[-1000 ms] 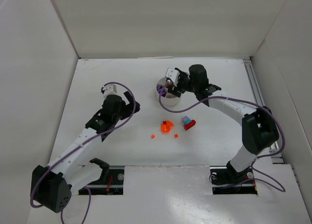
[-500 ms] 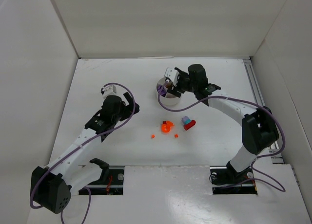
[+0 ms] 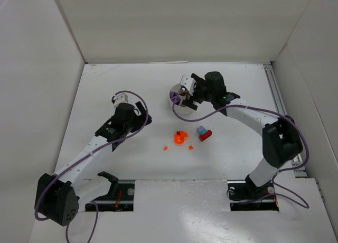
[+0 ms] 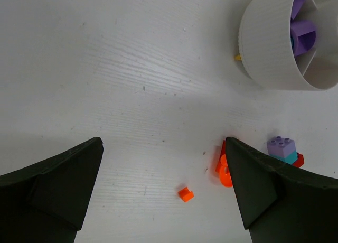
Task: Sort the legos into containers by color
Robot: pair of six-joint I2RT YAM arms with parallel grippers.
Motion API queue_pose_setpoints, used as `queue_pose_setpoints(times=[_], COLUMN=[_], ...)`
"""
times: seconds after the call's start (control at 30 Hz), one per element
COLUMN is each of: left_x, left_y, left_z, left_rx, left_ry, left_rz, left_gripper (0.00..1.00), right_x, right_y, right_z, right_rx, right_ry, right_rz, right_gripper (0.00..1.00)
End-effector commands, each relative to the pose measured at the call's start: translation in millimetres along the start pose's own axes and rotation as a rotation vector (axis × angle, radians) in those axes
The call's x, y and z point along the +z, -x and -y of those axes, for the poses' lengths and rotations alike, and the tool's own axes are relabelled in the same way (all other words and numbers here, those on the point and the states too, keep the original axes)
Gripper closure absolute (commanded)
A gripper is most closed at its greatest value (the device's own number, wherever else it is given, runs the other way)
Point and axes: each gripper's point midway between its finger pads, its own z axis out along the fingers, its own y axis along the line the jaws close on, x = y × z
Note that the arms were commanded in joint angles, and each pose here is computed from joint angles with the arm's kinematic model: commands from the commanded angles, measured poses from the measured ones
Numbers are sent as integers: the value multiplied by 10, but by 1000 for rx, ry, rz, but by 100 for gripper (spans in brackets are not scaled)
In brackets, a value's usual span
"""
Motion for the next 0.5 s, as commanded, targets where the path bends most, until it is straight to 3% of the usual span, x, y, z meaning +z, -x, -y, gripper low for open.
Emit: queue_pose_setpoints(times=[0.0, 0.27, 0.47], left_x=[-36, -31, -24], left_y=[119, 211, 183], left_z=[93, 115, 66], left_rx=[-27, -30, -24], left_ry=[-1, 42, 77], left_rz=[10, 9, -12], left_gripper=[0, 0, 0], right_x=[-130, -289, -449], right_y=[188, 236, 191], right_z=[32, 0, 24], right_rx=[-12, -22, -37], right_ry=[-18, -52, -151], right_rz=[45, 25, -79], right_gripper=[0, 0, 0])
